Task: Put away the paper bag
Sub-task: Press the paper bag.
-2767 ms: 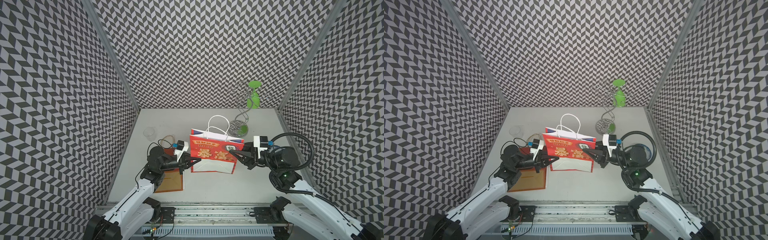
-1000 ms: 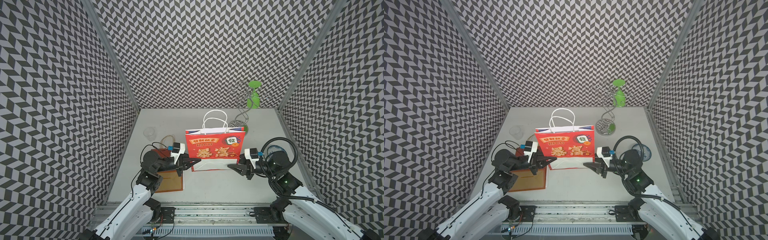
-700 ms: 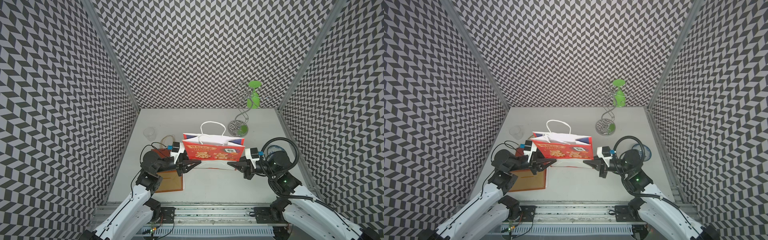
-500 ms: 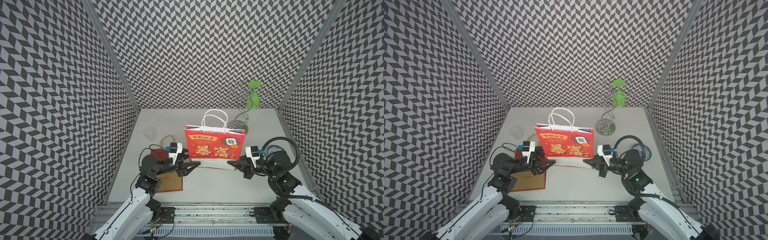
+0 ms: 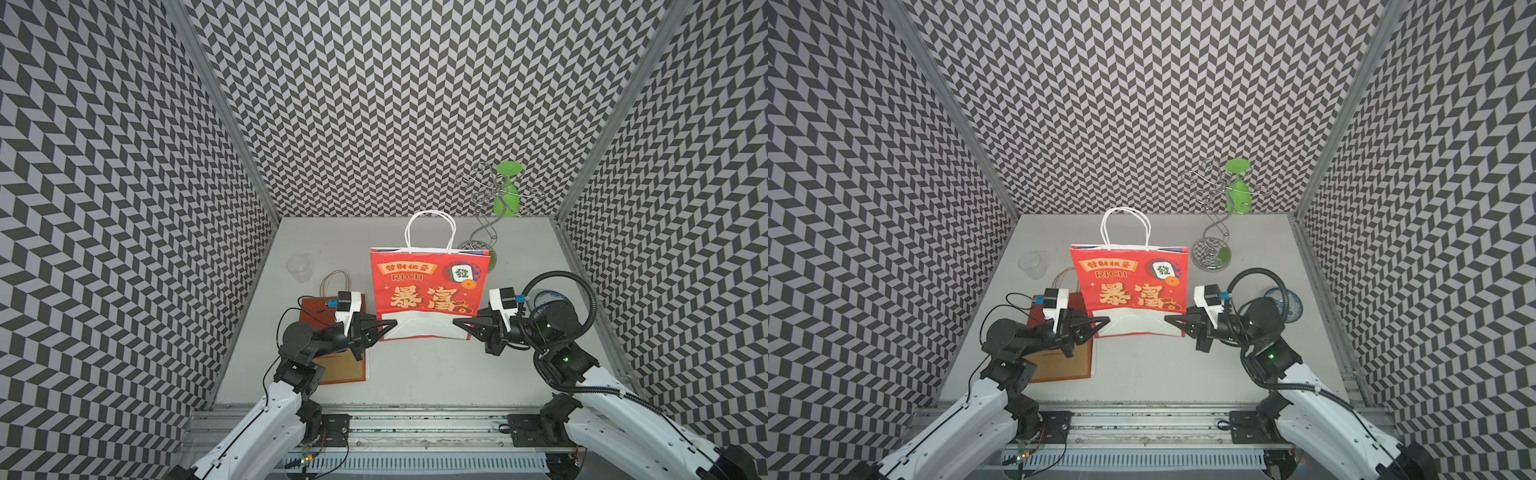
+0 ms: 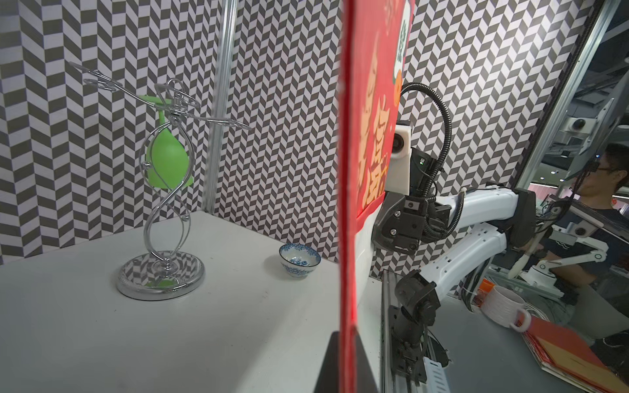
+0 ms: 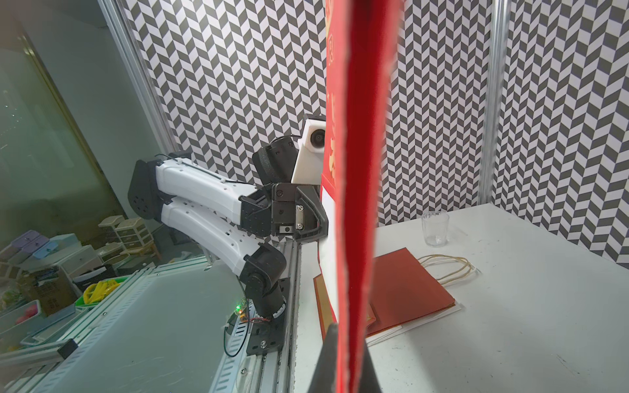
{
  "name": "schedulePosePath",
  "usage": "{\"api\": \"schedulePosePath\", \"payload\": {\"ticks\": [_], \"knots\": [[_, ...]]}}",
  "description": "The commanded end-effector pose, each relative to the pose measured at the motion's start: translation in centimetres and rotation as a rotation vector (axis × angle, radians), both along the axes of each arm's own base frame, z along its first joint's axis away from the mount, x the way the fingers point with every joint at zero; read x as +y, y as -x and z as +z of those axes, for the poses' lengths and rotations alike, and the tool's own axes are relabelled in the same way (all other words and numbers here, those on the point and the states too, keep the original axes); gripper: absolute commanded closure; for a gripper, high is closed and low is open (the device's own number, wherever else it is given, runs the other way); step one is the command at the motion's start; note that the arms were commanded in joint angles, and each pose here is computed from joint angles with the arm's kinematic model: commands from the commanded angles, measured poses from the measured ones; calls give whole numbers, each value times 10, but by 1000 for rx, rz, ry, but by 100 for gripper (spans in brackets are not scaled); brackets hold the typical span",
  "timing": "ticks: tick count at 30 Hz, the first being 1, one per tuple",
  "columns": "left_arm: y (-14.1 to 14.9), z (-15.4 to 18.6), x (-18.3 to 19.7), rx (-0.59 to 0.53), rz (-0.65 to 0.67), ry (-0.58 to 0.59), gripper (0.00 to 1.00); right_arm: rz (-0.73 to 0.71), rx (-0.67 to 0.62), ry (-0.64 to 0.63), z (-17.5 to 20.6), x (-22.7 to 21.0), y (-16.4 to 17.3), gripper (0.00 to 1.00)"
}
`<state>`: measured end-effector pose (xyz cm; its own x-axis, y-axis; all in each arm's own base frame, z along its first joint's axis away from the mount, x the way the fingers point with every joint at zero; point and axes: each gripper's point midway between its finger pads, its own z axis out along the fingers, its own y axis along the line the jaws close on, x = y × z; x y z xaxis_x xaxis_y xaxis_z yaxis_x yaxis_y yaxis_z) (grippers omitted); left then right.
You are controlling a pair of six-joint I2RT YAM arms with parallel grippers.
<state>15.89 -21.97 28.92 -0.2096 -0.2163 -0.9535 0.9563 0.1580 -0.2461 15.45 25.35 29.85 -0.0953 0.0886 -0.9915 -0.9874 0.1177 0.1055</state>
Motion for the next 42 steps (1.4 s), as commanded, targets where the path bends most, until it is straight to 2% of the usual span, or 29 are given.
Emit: {"api": "schedulePosePath", "payload": {"ticks": [1, 3, 4, 5, 6, 10, 12, 15, 16, 18, 19, 20, 21, 23, 25, 28, 29, 31, 33, 35, 39, 42], "knots": [[10, 21, 1, -92, -25, 36, 95, 27, -39, -8, 6, 2, 5, 100], [7, 25, 1, -96, -8, 40, 65, 30, -35, -5, 4, 3, 5, 100], [6, 28, 2, -100, 0, 41, 58, 31, -31, -2, 3, 3, 5, 100], [5, 30, 2, -105, 7, 43, 58, 31, -31, -3, 3, 3, 5, 100], [5, 32, 2, -110, 8, 46, 61, 28, -28, -1, 3, 3, 4, 100], [7, 39, 0, -133, -3, 56, 89, 26, -23, 4, -1, 4, 3, 100], [7, 41, 0, -137, -6, 57, 98, 25, -22, 5, -2, 4, 3, 100], [7, 43, -1, -140, -7, 59, 99, 23, -19, 8, -4, 4, 2, 100], [7, 44, -1, -143, -7, 60, 96, 18, -16, 10, -5, 4, 1, 100], [5, 48, -1, -143, 8, 64, 74, 10, -9, 13, -7, 3, 0, 100], [4, 49, -1, -145, 14, 64, 71, 5, -11, 11, -7, 3, 0, 100], [4, 51, 0, -152, 18, 65, 71, 0, -7, 12, -8, 3, -1, 100], [4, 54, -1, -160, 18, 68, 76, -1, -1, 14, -10, 3, -1, 100], [6, 60, 0, -175, 15, 76, 90, -6, 8, 18, -13, 3, -2, 100], [7, 65, -1, -186, 13, 78, 99, -9, 15, 21, -15, 3, -3, 100], [6, 69, -1, -194, 18, 78, 100, -21, 16, 24, -16, 2, -4, 100], [6, 70, -2, -194, 19, 80, 97, -24, 14, 25, -16, 2, -4, 100], [4, 73, -1, -195, 34, 85, 75, -27, 16, 29, -17, 2, -5, 100], [2, 79, 0, -199, 47, 98, 71, -27, 17, 33, -17, 2, -5, 100], [3, 87, 0, -213, 50, 111, 77, -26, 19, 35, -18, 2, -5, 100], [2, 98, 0, -229, 58, 124, 100, -25, 23, 37, -19, 2, -5, 100], [2, 99, 0, -238, 62, 123, 100, -28, 23, 34, -18, 2, -6, 100]]}}
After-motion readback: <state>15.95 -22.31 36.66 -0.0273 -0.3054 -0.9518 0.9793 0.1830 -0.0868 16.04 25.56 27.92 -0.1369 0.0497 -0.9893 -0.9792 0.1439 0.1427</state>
